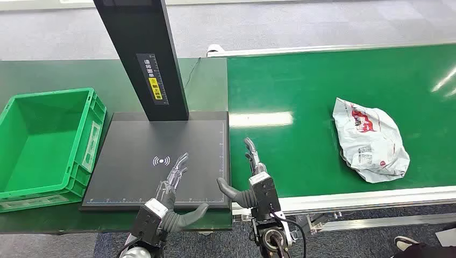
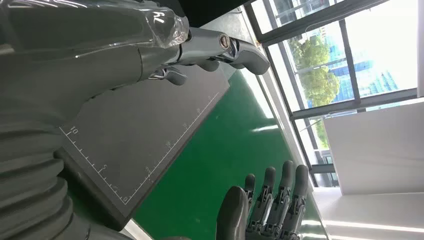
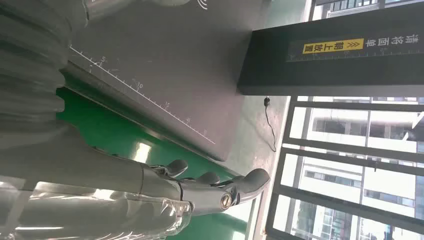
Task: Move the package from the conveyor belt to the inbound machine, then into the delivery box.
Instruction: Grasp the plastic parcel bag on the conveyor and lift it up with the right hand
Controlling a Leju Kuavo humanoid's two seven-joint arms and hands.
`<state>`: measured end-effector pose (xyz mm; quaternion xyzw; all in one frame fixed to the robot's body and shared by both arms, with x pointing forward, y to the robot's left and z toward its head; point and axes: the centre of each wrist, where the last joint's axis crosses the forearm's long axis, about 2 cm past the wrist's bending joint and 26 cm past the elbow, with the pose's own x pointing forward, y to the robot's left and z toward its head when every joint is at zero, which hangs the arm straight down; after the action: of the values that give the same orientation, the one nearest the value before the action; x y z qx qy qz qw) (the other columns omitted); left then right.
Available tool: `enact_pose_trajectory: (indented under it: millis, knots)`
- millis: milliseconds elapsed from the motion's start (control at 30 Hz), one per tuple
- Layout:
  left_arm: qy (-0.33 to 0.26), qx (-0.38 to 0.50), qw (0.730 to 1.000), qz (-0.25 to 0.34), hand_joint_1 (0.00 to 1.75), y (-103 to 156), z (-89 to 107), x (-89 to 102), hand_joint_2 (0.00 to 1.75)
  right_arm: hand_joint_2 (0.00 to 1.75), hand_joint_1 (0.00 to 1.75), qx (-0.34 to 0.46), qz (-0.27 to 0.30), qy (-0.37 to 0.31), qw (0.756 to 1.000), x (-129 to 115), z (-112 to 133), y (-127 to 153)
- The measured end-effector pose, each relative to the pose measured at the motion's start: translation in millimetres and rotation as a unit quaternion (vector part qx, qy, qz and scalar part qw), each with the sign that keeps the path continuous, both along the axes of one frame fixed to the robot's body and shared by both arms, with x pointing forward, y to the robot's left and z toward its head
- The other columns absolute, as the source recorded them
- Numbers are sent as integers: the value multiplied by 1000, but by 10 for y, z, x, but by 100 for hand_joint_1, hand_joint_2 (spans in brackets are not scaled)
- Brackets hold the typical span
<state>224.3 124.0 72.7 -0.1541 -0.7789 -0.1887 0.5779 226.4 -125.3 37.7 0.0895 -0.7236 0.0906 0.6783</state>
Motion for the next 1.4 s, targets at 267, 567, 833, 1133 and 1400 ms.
enact_pose_trajectory:
  millis: [267,567,833,1133,1400]
  knots:
    - [-1,0,1000,-2,0,-1,1,1,175,175,0,-55,-20,-7,998,69,52,-91]
    - [-7,-10,1000,-18,0,-17,-1,71,175,175,0,-165,-42,27,985,643,-18,-754]
    - [-6,-14,1000,-18,0,-22,-38,73,175,175,0,-190,-130,95,969,1136,22,-1641]
    - [-3,-19,1000,-15,0,-3,-70,37,175,175,0,-190,-240,191,933,1424,273,-2467]
    - [-3,-24,1000,-17,0,11,-61,13,175,175,0,-268,-211,275,899,1460,280,-2491]
